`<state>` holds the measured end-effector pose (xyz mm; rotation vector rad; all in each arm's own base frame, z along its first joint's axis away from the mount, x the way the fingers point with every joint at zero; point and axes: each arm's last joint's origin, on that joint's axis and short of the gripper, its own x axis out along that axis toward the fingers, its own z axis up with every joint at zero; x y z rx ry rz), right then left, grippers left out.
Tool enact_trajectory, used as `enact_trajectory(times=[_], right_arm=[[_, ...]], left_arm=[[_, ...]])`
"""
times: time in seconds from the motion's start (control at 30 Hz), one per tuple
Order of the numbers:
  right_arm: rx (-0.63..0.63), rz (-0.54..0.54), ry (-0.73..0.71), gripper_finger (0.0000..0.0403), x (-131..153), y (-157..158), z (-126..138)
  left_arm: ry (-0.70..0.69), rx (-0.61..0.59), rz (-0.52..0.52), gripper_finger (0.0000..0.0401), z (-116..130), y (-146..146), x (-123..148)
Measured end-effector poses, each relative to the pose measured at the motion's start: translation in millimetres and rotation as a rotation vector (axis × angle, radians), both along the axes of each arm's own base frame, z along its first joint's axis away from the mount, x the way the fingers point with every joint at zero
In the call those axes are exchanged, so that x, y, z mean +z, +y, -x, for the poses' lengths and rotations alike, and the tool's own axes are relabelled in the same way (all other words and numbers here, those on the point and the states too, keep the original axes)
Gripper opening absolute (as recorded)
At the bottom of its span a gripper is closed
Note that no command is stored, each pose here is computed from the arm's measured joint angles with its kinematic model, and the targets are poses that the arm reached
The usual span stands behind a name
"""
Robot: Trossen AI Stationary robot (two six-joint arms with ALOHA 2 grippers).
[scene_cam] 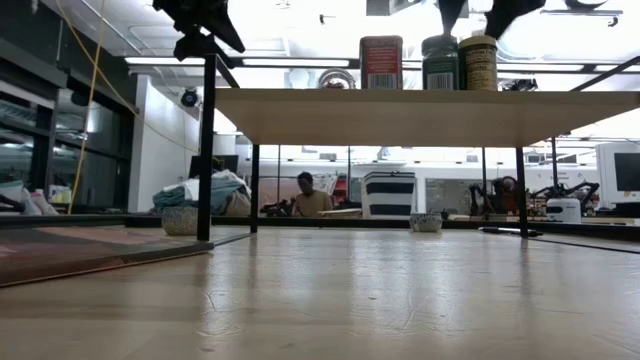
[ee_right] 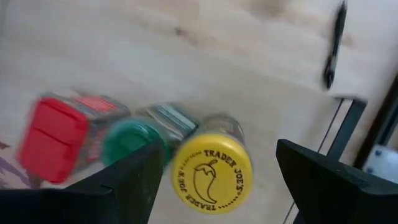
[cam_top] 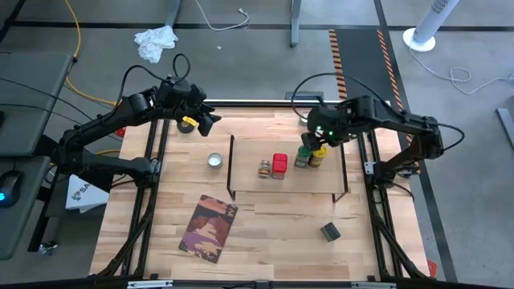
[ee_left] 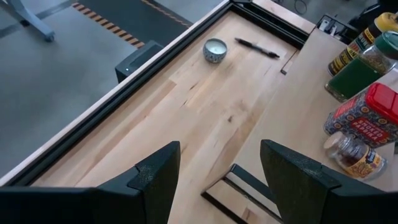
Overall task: Shelf spices
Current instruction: Remove the yellow seasoning bottle from the shelf
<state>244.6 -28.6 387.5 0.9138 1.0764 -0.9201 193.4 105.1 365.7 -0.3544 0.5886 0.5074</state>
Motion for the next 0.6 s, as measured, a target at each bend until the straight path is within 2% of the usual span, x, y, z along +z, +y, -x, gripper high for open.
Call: enact_trajectory(times=[0.17, 0.6], right_arm=[[-0.01, -0.071, 0.066, 0.0307, -16.8, 1.8, -0.2], [0.005, -0.073, 0.071, 0.0307, -20.3, 7.9, -1.8]], left_arm=[[0.0, 0.002, -0.002, 0.0221, 0.0, 0.2, 0.1], [0.004, -0.004, -0.007, 0.0221, 0.0, 0.0, 0.0]])
